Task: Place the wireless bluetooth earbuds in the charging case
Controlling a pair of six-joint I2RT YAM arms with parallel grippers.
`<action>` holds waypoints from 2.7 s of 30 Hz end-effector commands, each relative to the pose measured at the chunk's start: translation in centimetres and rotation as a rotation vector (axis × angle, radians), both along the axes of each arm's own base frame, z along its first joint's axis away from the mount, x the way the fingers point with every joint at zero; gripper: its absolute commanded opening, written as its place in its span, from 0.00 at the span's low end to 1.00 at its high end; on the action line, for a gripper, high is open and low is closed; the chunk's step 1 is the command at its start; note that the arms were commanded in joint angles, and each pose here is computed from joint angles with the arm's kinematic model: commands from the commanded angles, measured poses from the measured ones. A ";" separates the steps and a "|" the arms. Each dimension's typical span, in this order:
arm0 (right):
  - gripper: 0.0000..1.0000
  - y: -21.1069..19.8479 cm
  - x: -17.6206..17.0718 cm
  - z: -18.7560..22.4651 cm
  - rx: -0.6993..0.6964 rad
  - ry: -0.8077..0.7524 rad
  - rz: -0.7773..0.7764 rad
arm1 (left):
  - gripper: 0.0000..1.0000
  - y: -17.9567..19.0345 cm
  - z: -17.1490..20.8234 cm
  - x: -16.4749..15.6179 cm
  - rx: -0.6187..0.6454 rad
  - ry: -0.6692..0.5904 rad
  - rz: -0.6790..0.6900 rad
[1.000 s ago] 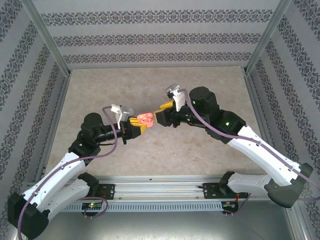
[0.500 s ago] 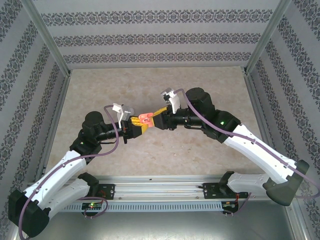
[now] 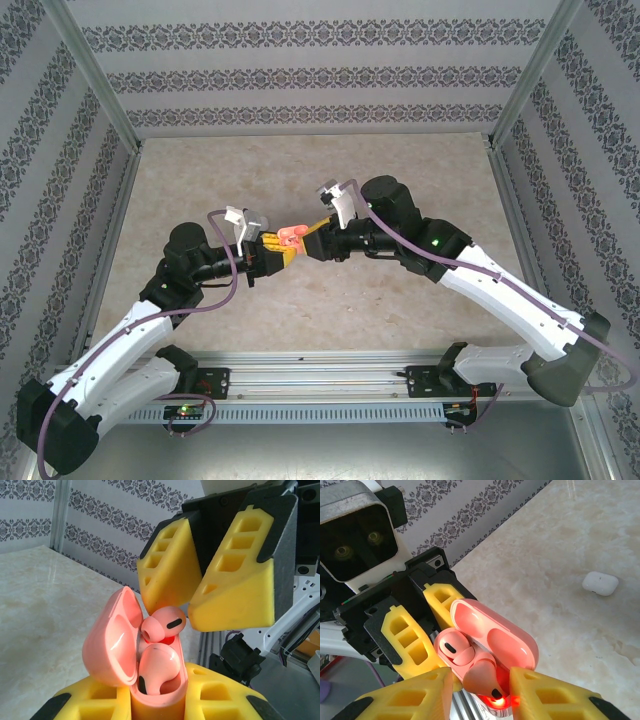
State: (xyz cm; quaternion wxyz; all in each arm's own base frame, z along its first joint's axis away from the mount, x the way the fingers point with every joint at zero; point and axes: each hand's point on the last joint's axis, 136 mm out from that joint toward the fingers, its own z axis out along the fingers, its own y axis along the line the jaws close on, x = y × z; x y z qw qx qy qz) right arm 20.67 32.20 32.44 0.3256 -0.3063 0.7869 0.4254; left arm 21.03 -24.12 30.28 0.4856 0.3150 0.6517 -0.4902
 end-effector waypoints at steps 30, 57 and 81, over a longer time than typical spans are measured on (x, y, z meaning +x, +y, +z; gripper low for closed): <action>0.27 -1.2 0.4 -0.6 0.003 0.009 0.003 | 0.01 -0.2 2.4 -0.5 -0.039 -0.086 -0.028; 0.24 -1.4 3.9 -1.2 0.263 0.390 0.011 | 0.00 -1.2 3.8 -0.6 -0.082 -0.096 -0.107; 0.31 -1.1 1.6 2.5 0.337 0.258 0.163 | 0.00 -1.6 1.9 0.8 -0.049 -0.003 -0.084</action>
